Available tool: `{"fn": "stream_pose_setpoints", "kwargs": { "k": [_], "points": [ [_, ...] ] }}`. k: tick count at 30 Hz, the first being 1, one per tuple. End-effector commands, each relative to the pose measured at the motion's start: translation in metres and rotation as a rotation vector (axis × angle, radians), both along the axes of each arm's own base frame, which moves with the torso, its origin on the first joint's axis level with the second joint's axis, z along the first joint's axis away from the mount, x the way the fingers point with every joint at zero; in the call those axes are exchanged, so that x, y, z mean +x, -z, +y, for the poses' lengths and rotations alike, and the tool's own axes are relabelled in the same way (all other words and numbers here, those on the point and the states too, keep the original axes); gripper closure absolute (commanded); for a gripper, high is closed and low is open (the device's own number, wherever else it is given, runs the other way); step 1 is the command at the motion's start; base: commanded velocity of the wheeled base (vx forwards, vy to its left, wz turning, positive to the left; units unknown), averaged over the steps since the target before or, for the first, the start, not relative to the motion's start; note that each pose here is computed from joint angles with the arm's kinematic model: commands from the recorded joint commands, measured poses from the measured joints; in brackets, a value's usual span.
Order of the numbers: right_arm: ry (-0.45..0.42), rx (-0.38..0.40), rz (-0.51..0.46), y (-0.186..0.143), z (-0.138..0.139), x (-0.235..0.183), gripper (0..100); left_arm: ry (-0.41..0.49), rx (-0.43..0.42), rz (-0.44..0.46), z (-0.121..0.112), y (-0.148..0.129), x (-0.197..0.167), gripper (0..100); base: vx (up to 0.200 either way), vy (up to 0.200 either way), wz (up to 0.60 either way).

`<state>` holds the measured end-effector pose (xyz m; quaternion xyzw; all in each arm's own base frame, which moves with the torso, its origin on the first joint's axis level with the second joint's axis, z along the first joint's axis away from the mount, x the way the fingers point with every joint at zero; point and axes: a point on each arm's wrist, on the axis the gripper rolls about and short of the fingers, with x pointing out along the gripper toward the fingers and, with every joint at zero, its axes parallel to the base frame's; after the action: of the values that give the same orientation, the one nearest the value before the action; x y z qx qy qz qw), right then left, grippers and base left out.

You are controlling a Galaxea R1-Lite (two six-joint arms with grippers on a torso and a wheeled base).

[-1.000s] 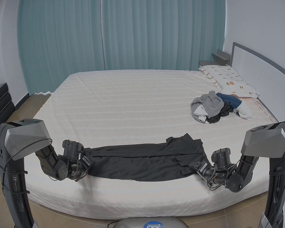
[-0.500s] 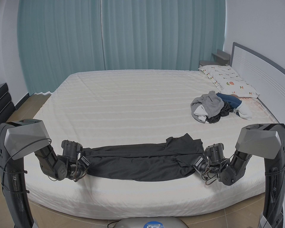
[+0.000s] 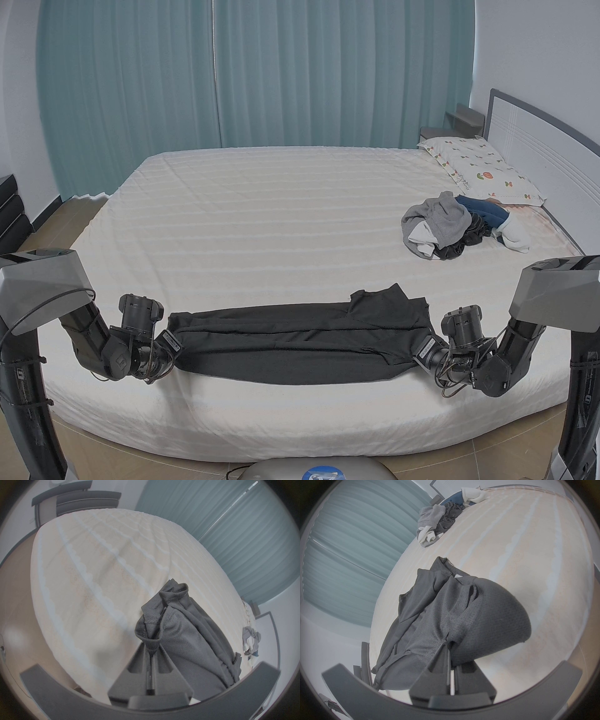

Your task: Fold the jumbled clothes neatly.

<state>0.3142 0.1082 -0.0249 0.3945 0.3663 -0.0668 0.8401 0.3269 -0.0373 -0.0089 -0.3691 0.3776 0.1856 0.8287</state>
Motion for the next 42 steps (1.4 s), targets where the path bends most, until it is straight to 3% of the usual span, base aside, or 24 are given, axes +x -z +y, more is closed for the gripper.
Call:
{"fn": "stream_pose_setpoints", "kwargs": {
  "k": [1, 5, 21, 22, 26, 27, 35, 37, 42],
  "points": [
    [-0.028, -0.021, 0.001, -0.011, -0.004, -0.014, 100, 0.03, 0.028, 0.022, 0.001, -0.004, -0.011, 100, 0.0, 0.0, 0.0],
    [-0.061, -0.061, 0.033, -0.006, -0.007, -0.024, 100, 0.07, 0.065, 0.093, 0.002, -0.003, -0.018, 100, 0.0, 0.0, 0.0],
    [-0.168, -0.145, 0.092, -0.001, -0.004, -0.049, 100, 0.152, 0.125, 0.197, 0.002, -0.002, -0.034, 100, 0.0, 0.0, 0.0],
    [-0.178, -0.154, 0.099, 0.001, -0.004, -0.05, 100, 0.153, 0.126, 0.199, 0.002, -0.001, -0.034, 0, 0.0, 0.0, 0.0],
    [-0.176, -0.164, 0.114, 0.006, -0.005, -0.047, 100, 0.153, 0.124, 0.199, 0.002, -0.001, -0.034, 0, 0.0, 0.0, 0.0],
    [-0.177, -0.162, 0.11, 0.005, -0.005, -0.047, 0, 0.152, 0.124, 0.195, 0.002, -0.003, -0.034, 0, 0.0, 0.0, 0.0],
    [-0.179, -0.141, 0.03, -0.024, -0.005, -0.05, 0, 0.149, 0.124, 0.176, 0.006, -0.023, -0.037, 0, 0.0, 0.0, 0.0],
    [-0.171, -0.126, -0.034, -0.048, -0.009, -0.052, 0, 0.114, 0.11, 0.118, 0.017, -0.045, -0.037, 0, 0.0, 0.0, 0.0],
    [-0.115, -0.114, -0.094, -0.079, -0.026, -0.052, 0, 0.072, 0.042, 0.014, 0.037, -0.07, -0.022, 0, 0.0, 0.0, 0.0]
  ]
}}
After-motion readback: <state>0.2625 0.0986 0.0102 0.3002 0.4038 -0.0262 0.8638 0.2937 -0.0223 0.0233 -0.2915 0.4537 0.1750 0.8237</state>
